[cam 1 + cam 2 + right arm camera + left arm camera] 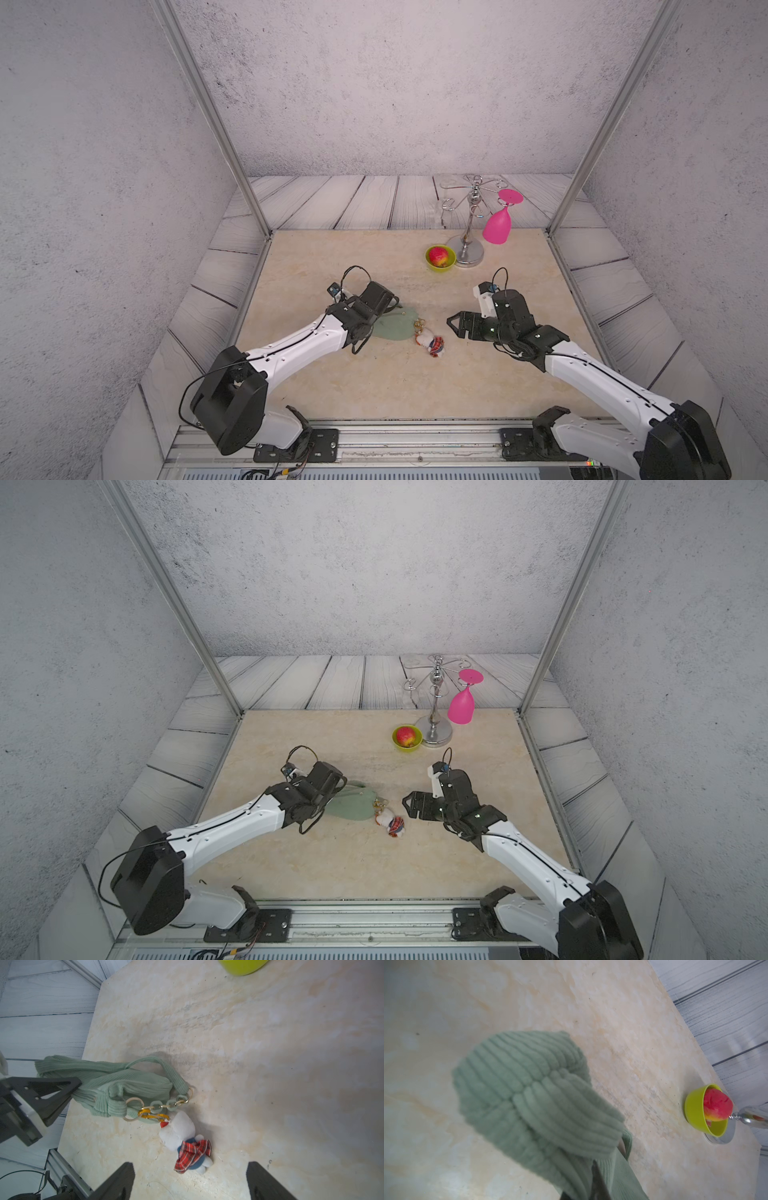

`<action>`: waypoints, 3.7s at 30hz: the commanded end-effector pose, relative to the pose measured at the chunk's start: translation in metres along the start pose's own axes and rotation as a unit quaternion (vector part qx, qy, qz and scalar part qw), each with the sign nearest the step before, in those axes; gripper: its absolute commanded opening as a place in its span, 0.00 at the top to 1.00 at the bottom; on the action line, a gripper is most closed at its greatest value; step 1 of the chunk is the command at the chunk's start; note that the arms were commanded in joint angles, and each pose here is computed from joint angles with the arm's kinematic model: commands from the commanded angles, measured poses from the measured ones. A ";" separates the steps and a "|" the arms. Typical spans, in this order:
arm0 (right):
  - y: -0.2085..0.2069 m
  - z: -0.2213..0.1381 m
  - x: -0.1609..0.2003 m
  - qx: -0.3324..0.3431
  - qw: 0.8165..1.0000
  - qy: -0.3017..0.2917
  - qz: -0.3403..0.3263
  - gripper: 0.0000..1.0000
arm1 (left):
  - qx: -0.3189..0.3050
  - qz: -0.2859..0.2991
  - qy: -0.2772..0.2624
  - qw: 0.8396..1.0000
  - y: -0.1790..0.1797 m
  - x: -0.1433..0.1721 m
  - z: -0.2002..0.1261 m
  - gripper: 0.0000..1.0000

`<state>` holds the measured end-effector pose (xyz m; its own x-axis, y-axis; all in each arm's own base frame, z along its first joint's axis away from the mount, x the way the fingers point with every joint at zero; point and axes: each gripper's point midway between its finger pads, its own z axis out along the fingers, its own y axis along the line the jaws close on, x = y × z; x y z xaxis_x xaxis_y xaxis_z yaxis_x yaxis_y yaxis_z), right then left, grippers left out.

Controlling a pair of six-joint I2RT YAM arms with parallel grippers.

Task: Remove the decoration from the bag
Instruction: Pick up the bag from the center of the board.

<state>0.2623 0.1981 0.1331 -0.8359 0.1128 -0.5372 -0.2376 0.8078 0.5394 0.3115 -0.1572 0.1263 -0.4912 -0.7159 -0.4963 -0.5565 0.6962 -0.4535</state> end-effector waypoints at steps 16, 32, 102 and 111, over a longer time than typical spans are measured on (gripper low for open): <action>0.020 0.041 0.008 -0.059 0.998 0.027 -0.025 0.14 | 0.087 0.126 0.003 0.988 -0.005 -0.029 -0.049 0.14; 0.023 0.085 0.045 -0.069 0.994 0.078 -0.017 0.30 | 0.230 0.127 0.147 0.954 -0.037 0.033 -0.064 0.12; 0.016 0.048 0.030 -0.008 0.998 0.049 -0.050 0.20 | 0.289 0.200 0.113 0.929 -0.092 0.089 -0.021 1.00; 0.043 0.030 0.000 -0.032 0.997 0.021 -0.069 0.18 | 0.337 0.194 0.149 0.909 -0.092 0.081 -0.042 1.00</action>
<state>0.2629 0.2475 0.1152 -0.8388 -0.0179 -0.5441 -0.3486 0.7855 0.5114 0.2988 -0.2788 0.1431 -0.7748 -0.3467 -0.5286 0.1192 0.7411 -0.6607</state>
